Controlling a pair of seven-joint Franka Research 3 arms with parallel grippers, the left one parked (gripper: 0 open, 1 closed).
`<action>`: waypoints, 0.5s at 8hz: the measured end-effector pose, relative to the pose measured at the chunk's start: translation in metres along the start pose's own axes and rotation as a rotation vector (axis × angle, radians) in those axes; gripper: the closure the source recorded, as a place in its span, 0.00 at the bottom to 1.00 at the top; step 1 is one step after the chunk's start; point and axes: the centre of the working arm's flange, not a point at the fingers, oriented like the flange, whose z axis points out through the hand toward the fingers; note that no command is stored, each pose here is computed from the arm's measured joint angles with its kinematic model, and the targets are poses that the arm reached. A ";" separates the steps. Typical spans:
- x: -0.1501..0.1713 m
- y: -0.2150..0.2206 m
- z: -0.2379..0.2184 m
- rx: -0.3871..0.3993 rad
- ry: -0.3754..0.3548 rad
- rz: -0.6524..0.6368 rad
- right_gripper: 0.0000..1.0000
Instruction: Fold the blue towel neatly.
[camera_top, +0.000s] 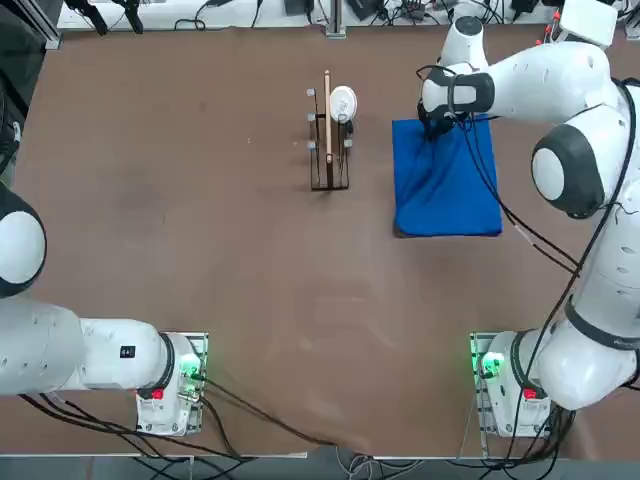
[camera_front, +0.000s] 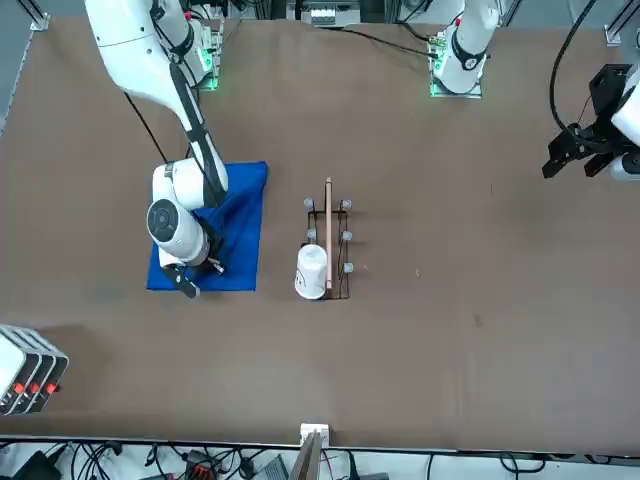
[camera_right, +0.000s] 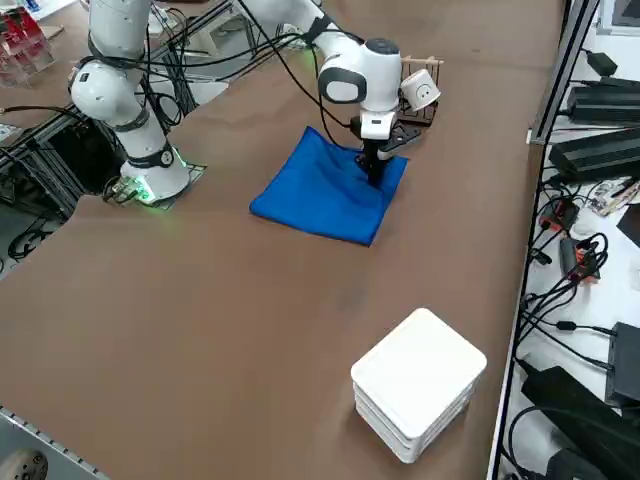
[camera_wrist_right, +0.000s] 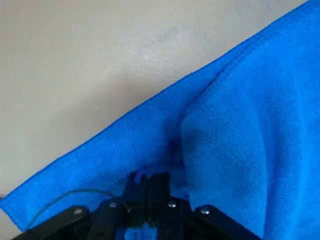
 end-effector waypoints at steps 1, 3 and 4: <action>0.000 -0.001 -0.001 0.002 0.001 -0.001 0.98; 0.000 -0.007 -0.007 0.015 0.010 -0.007 0.98; 0.000 -0.013 -0.013 0.029 0.019 -0.013 0.98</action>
